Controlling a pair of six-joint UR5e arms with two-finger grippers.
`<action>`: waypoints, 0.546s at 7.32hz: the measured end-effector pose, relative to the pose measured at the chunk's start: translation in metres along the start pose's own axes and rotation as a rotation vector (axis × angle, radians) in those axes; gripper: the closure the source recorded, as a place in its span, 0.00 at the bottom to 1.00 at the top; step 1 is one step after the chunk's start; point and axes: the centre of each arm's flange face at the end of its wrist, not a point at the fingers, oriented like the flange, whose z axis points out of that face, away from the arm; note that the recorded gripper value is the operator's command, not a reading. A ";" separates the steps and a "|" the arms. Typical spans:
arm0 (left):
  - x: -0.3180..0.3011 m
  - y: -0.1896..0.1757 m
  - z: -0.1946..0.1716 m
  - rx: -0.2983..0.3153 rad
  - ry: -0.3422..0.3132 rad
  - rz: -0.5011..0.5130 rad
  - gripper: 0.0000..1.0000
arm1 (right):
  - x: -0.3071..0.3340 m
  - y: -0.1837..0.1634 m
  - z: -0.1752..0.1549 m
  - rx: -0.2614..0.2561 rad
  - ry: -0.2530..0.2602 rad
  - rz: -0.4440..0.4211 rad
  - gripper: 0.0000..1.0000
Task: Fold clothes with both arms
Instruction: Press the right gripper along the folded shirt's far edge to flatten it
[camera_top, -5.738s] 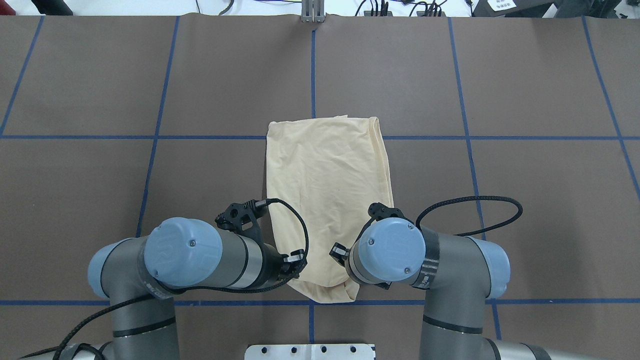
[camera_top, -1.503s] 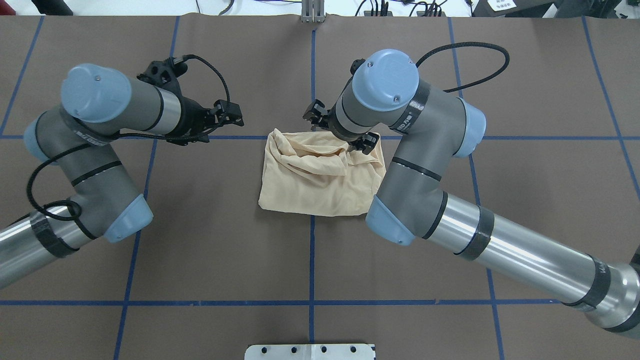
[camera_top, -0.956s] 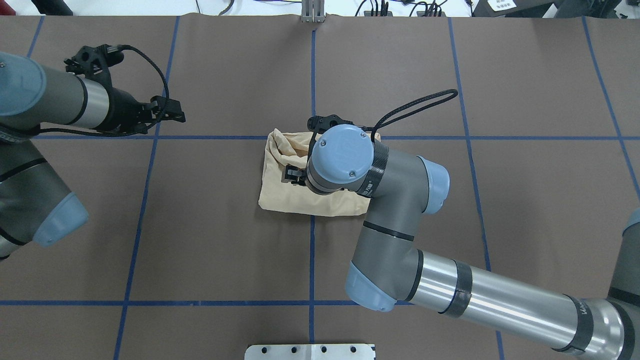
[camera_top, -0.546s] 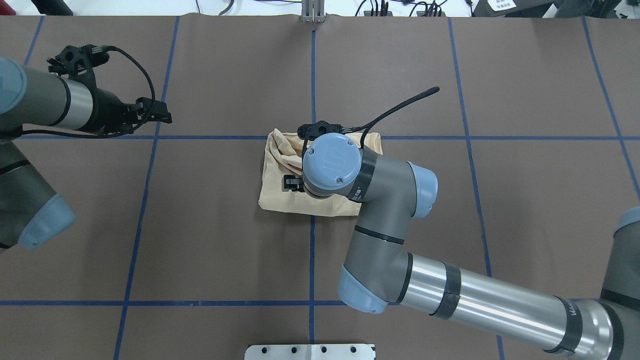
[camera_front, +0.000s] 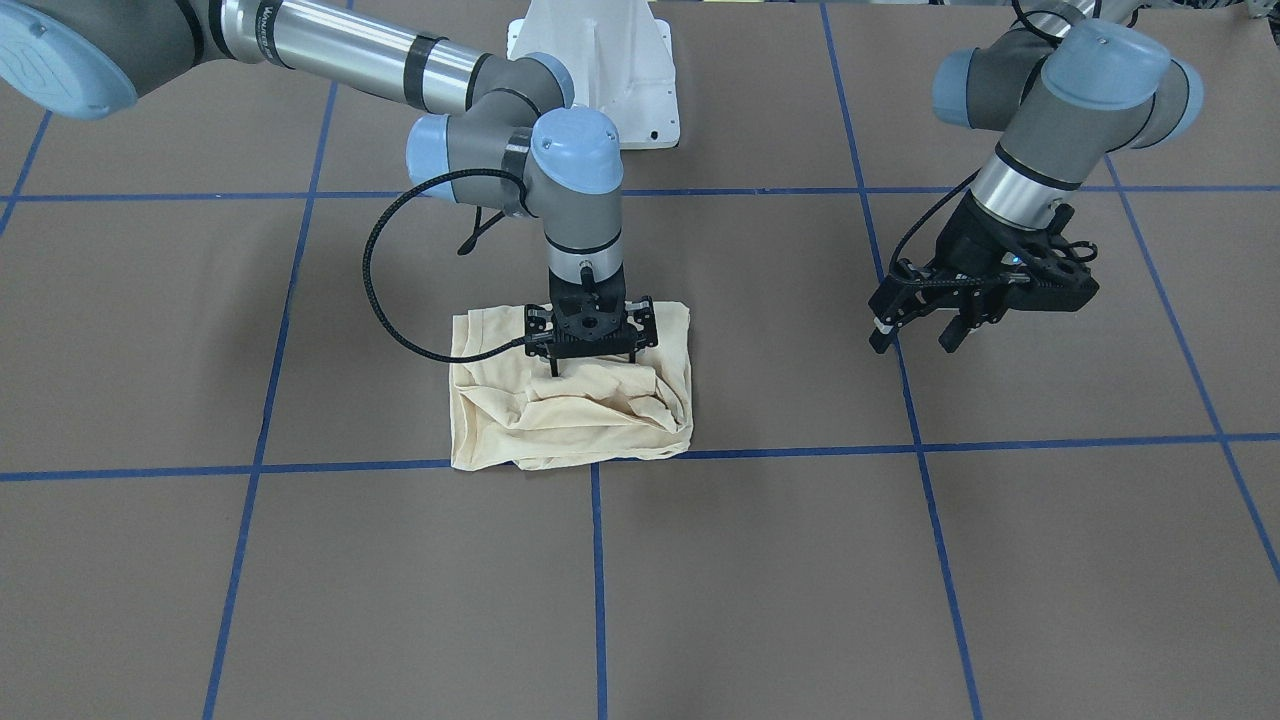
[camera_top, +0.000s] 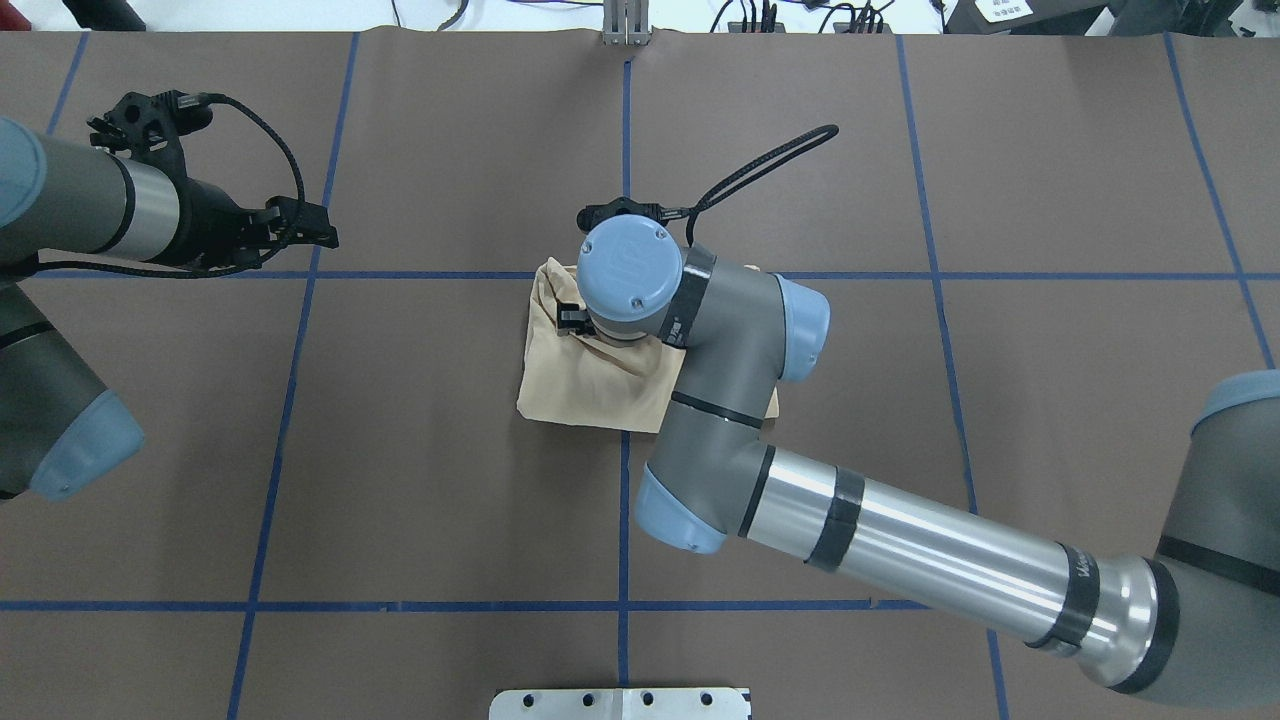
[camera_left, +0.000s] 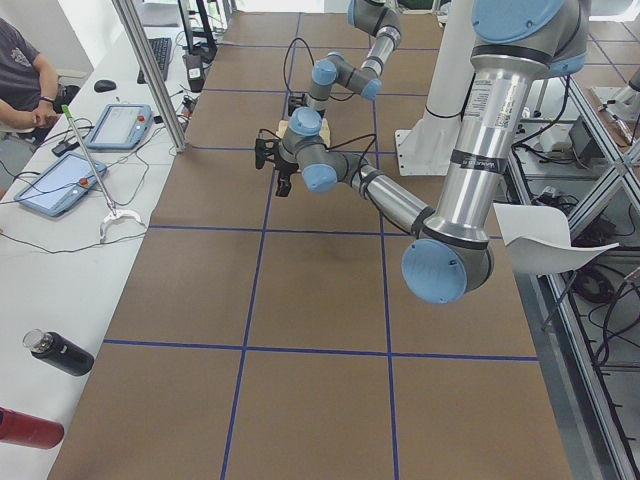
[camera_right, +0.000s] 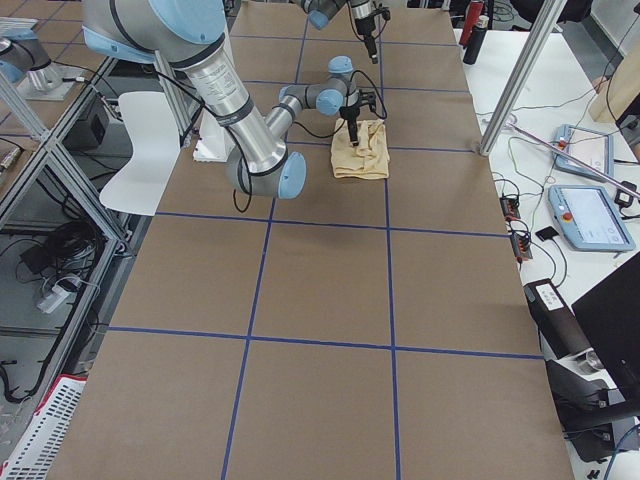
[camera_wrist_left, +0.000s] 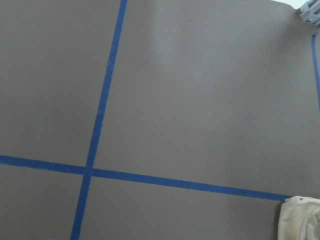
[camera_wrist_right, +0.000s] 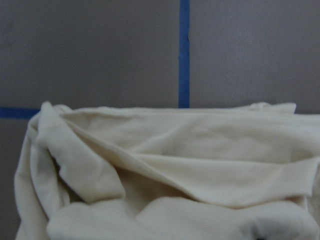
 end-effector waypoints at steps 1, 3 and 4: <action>0.000 0.000 0.000 0.001 0.000 -0.002 0.00 | -0.005 -0.026 0.007 0.016 0.007 0.019 0.02; 0.001 0.000 -0.001 0.002 0.003 -0.006 0.00 | 0.006 -0.071 0.014 0.049 0.014 0.055 0.02; 0.001 0.000 -0.001 0.002 0.003 -0.006 0.00 | 0.013 -0.088 0.013 0.062 0.019 0.069 0.02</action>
